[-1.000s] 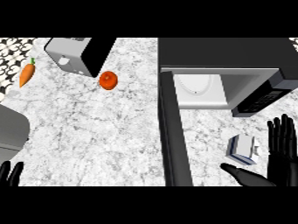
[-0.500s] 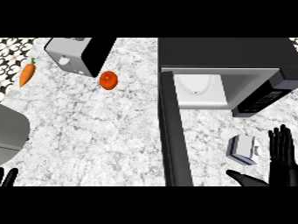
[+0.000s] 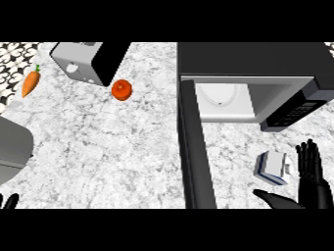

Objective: Pick up the milk, place it into the microwave and close the microwave

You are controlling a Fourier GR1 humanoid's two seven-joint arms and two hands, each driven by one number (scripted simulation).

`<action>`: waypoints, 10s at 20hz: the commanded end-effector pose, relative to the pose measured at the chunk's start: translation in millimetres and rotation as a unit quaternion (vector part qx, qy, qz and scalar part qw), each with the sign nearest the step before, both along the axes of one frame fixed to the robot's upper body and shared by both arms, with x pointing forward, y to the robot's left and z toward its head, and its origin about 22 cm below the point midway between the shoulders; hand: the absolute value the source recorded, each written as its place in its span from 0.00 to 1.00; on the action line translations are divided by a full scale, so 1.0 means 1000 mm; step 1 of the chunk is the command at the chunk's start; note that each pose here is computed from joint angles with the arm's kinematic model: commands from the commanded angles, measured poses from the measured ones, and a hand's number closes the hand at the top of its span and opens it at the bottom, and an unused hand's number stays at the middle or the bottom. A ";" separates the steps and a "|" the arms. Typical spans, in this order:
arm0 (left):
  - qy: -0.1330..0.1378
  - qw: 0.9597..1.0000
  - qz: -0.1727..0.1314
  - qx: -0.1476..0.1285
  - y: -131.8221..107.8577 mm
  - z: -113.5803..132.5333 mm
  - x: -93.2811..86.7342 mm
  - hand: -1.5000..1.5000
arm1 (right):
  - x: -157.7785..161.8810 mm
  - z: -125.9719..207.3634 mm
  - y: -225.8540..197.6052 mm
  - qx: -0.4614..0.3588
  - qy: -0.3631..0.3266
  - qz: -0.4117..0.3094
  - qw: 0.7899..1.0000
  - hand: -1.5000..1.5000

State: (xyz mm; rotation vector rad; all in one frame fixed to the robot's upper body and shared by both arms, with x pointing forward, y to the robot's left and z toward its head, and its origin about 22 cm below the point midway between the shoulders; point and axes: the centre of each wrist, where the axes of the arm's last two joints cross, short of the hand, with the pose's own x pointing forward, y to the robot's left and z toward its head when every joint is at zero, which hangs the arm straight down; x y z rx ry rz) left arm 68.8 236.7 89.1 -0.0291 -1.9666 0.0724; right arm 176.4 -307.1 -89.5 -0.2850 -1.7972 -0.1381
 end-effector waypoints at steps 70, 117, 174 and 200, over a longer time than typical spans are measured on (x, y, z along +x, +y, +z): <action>0.020 1.000 0.007 -0.022 0.024 -0.022 -0.001 0.00 | 0.131 0.108 0.044 -0.052 -0.067 0.158 0.984 1.00; 0.005 0.995 -0.087 0.038 0.028 -0.013 0.037 0.00 | 0.182 0.078 0.032 -0.274 -0.153 -0.124 0.941 0.00; 0.061 0.969 -0.224 0.080 -0.047 -0.037 0.079 0.00 | 0.195 0.023 0.057 -0.022 -0.003 0.127 0.992 0.00; 0.129 0.899 -0.373 0.192 -0.153 -0.110 0.132 1.00 | 0.057 0.007 -0.027 -0.031 -0.045 0.165 0.985 0.00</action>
